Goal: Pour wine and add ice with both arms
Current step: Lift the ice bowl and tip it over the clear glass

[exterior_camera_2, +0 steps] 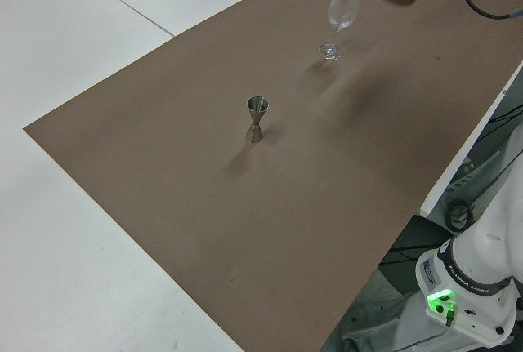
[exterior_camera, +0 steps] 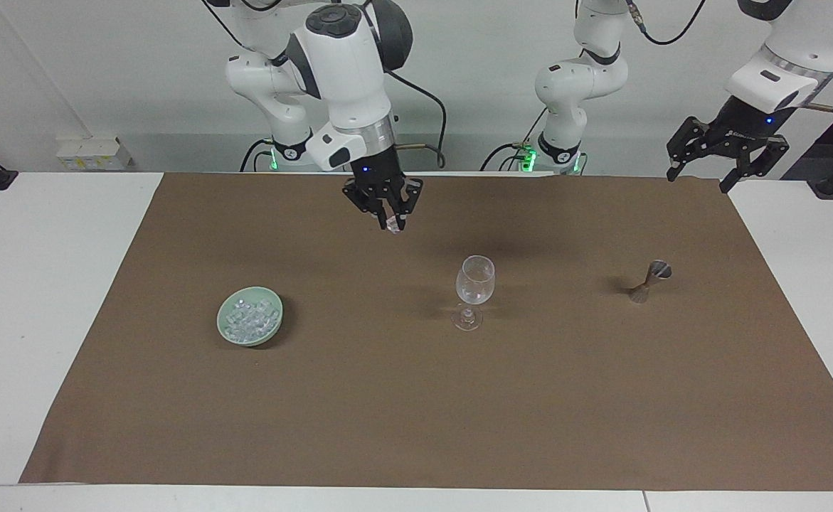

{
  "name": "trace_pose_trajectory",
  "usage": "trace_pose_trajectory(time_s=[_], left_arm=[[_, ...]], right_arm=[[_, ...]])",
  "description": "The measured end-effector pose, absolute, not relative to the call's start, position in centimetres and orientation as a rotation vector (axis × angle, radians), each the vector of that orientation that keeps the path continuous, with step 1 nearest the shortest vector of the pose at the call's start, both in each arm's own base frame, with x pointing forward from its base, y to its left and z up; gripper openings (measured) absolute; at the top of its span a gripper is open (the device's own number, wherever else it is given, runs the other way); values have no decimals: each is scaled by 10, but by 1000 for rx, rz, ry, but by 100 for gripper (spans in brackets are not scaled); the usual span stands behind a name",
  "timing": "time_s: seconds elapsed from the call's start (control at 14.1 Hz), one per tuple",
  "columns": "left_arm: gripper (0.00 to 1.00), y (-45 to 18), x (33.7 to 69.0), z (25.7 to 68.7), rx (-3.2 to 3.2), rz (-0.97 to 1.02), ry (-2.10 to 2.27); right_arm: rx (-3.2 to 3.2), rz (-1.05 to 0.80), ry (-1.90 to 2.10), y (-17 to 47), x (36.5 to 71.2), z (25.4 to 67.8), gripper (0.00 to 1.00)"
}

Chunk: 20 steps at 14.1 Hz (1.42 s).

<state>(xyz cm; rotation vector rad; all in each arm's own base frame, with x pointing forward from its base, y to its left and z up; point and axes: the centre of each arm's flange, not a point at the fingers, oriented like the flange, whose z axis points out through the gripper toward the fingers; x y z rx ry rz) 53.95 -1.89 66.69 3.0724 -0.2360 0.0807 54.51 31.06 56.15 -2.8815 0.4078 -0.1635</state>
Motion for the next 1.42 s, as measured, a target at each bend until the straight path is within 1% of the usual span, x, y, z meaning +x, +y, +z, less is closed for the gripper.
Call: trace_pose_trajectory(time_s=[0.14, 0.28, 0.71, 1.42], left_arm=[[100, -19, 539, 666, 3109, 70, -72], [100, -19, 537, 668, 3114, 74, 18], [100, -16, 536, 671, 3125, 83, 34], [100, -8, 540, 667, 3188, 94, 4]], right_arm=[[-2803, -182, 481, 331, 552, 560, 30], [-2731, -205, 516, 347, 560, 556, 30], [-2725, -279, 502, 395, 566, 522, 30], [-2754, -278, 464, 415, 567, 495, 30]])
